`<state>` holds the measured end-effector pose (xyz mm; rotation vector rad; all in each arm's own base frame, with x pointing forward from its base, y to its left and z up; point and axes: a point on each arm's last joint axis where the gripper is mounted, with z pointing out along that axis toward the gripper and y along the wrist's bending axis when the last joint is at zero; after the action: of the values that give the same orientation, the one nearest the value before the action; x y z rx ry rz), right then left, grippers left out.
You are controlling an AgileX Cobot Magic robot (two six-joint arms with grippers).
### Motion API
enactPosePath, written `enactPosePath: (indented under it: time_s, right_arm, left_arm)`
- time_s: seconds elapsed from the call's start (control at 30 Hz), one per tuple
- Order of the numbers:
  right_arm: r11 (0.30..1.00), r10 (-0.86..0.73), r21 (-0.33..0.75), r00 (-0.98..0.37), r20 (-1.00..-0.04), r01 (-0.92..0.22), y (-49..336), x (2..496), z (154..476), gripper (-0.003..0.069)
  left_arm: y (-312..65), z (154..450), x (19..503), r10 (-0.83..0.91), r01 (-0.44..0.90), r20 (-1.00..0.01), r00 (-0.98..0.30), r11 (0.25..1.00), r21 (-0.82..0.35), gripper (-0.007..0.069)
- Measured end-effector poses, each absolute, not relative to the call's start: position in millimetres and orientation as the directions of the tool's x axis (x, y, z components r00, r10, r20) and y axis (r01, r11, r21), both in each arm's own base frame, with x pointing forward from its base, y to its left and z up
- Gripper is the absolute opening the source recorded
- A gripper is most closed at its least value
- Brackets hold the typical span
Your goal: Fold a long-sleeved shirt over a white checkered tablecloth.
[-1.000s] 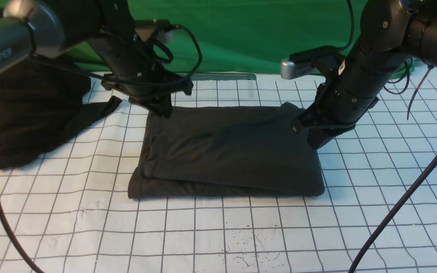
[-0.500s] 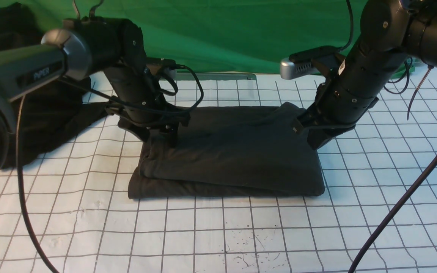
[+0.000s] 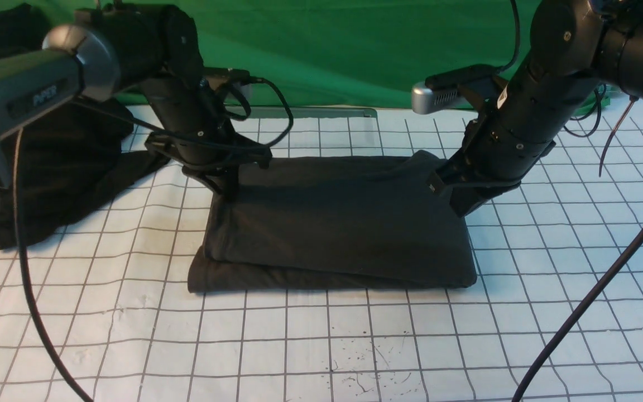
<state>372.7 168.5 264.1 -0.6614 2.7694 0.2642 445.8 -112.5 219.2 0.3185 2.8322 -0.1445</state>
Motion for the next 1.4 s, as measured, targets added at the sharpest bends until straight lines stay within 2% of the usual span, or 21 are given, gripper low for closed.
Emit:
enactPosePath:
  time_s: [0.2, 0.33, 0.5, 0.6, 0.67, 0.73, 0.8, 0.9, 0.97, 1.1, 1.2, 1.3, 1.37, 1.4]
  right_arm:
    - [0.880, -0.409, 0.111, -0.855, -0.318, -0.462, 168.7, 373.3, 264.3, 0.0000]
    - [0.880, -0.409, 0.110, -0.854, -0.321, -0.463, 168.7, 373.5, 264.4, 0.0000]
    - [0.880, -0.411, 0.113, -0.858, -0.307, -0.462, 168.4, 372.3, 264.0, 0.0000]
    - [0.879, -0.411, 0.127, -0.864, -0.290, -0.460, 168.8, 370.4, 263.7, 0.0000]
    - [0.878, -0.403, 0.146, -0.868, -0.290, -0.456, 170.2, 369.7, 263.9, 0.0000]
    - [0.876, -0.398, 0.156, -0.868, -0.298, -0.456, 172.4, 369.6, 264.3, 0.0000]
    - [0.874, -0.395, 0.163, -0.865, -0.310, -0.458, 177.5, 370.3, 262.0, -0.0001]
    - [0.871, -0.403, 0.169, -0.867, -0.291, -0.462, 183.4, 371.9, 251.8, -0.0002]
    - [0.870, -0.422, 0.159, -0.872, -0.248, -0.466, 187.7, 375.7, 232.7, -0.0002]
    - [0.885, -0.439, 0.104, -0.887, -0.139, -0.454, 185.4, 383.1, 195.1, -0.0002]
    - [0.889, -0.446, 0.074, -0.891, -0.087, -0.452, 182.7, 384.5, 181.6, -0.0002]
    - [0.888, -0.452, 0.058, -0.889, -0.068, -0.456, 180.1, 382.2, 185.3, -0.0002]
    - [0.890, -0.450, 0.046, -0.889, -0.081, -0.455, 174.1, 378.6, 200.9, -0.0003]
    - [0.893, -0.441, 0.041, -0.889, -0.125, -0.449, 167.8, 374.9, 224.3, -0.0005]
  left_arm:
    - [-102.3, 218.6, 444.6, 0.172, 0.198, -0.254, -0.952, 0.977, -0.078, 0.0034]
    - [-101.9, 218.7, 445.0, 0.170, 0.196, -0.257, -0.951, 0.977, -0.079, 0.0073]
    - [-95.8, 224.3, 448.4, 0.179, 0.188, -0.279, -0.943, 0.982, -0.006, 0.0284]
    - [-92.1, 242.4, 447.4, 0.150, 0.153, -0.287, -0.946, 0.988, 0.012, 0.0379]
    - [-94.3, 256.3, 441.7, 0.133, 0.144, -0.282, -0.950, 0.989, -0.019, 0.0393]
    - [-101.0, 266.3, 435.5, 0.147, 0.168, -0.285, -0.947, 0.984, -0.052, 0.0359]
    - [-121.8, 271.4, 426.9, 0.200, 0.234, -0.297, -0.934, 0.969, -0.084, 0.0246]
    - [-141.2, 258.8, 420.1, 0.249, 0.289, -0.298, -0.921, 0.953, -0.094, 0.0078]
    - [-154.7, 236.1, 411.7, 0.272, 0.308, -0.263, -0.926, 0.945, -0.109, 0.0021]
    - [-150.8, 201.0, 399.8, 0.250, 0.270, -0.183, -0.951, 0.958, -0.094, 0.0001]
    - [-144.9, 180.9, 394.8, 0.222, 0.239, -0.168, -0.960, 0.967, -0.086, -0.0001]
    - [-143.8, 183.0, 393.0, 0.209, 0.227, -0.175, -0.962, 0.970, -0.088, -0.0001]
    - [-142.1, 197.6, 388.0, 0.209, 0.230, -0.193, -0.959, 0.969, -0.090, -0.0001]
    - [-140.4, 214.9, 382.9, 0.207, 0.232, -0.221, -0.953, 0.968, -0.094, -0.0001]
